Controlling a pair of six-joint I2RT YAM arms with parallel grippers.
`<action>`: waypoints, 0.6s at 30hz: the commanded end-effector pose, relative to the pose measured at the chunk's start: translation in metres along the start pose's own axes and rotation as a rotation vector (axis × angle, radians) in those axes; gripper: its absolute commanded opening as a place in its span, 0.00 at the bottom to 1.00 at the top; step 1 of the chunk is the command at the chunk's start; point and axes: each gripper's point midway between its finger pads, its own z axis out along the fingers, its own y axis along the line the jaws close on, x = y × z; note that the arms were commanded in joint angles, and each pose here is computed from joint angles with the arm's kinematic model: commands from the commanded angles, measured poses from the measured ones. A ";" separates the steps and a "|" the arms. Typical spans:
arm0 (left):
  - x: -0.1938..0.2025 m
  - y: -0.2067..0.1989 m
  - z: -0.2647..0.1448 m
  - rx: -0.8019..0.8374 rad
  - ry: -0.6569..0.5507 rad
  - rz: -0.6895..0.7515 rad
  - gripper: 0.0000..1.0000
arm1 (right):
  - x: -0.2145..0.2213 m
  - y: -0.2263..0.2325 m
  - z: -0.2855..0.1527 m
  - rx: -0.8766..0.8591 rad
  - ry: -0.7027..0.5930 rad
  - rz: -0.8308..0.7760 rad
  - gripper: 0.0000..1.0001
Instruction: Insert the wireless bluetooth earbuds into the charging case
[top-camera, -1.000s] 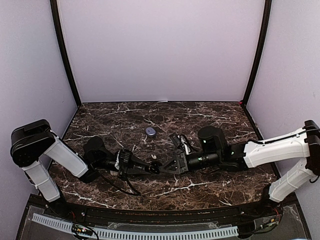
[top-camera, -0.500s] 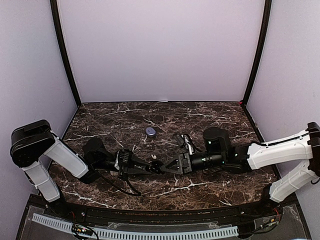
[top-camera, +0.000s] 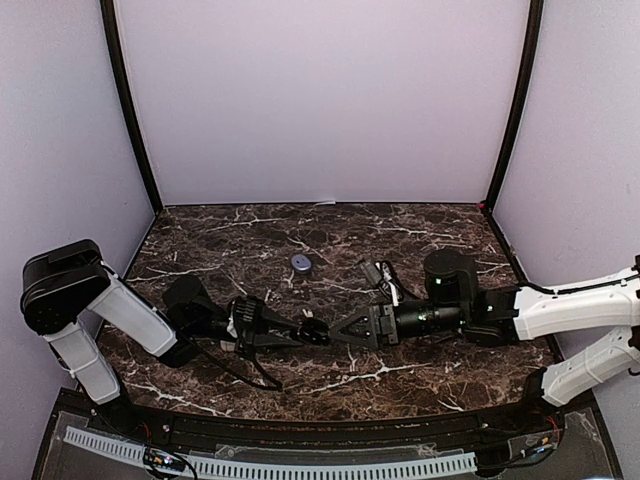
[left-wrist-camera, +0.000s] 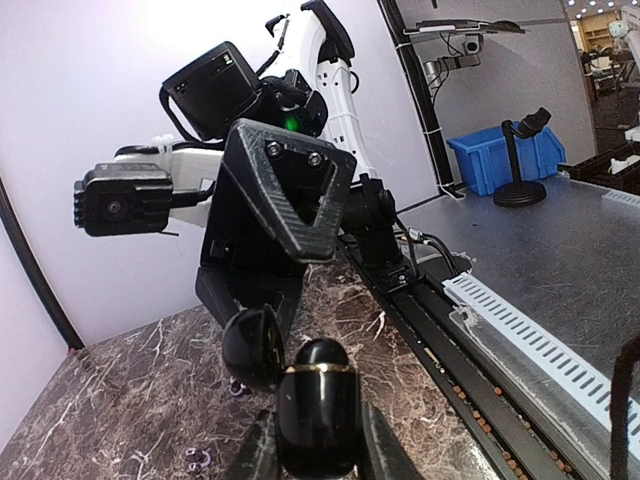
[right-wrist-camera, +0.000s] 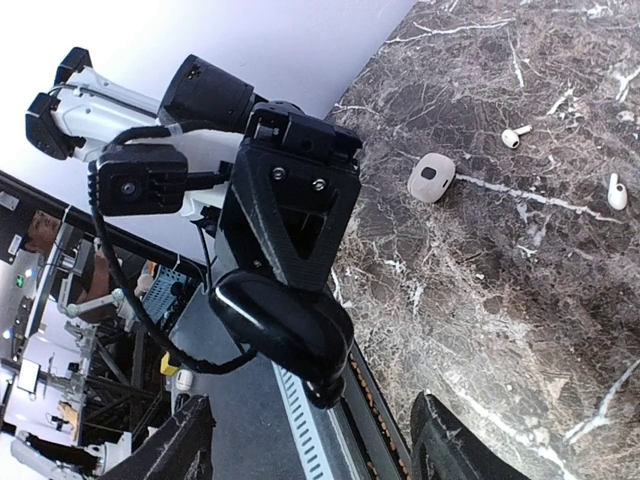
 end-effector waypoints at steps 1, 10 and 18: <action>-0.013 0.001 0.001 -0.006 -0.045 0.006 0.00 | 0.001 -0.004 -0.013 0.046 -0.014 -0.105 0.67; -0.019 0.003 0.001 -0.010 -0.068 -0.088 0.00 | -0.014 -0.009 -0.039 0.183 -0.073 -0.490 0.65; -0.025 -0.001 0.000 0.019 -0.092 -0.173 0.00 | -0.008 0.024 -0.056 0.067 -0.158 -1.173 0.64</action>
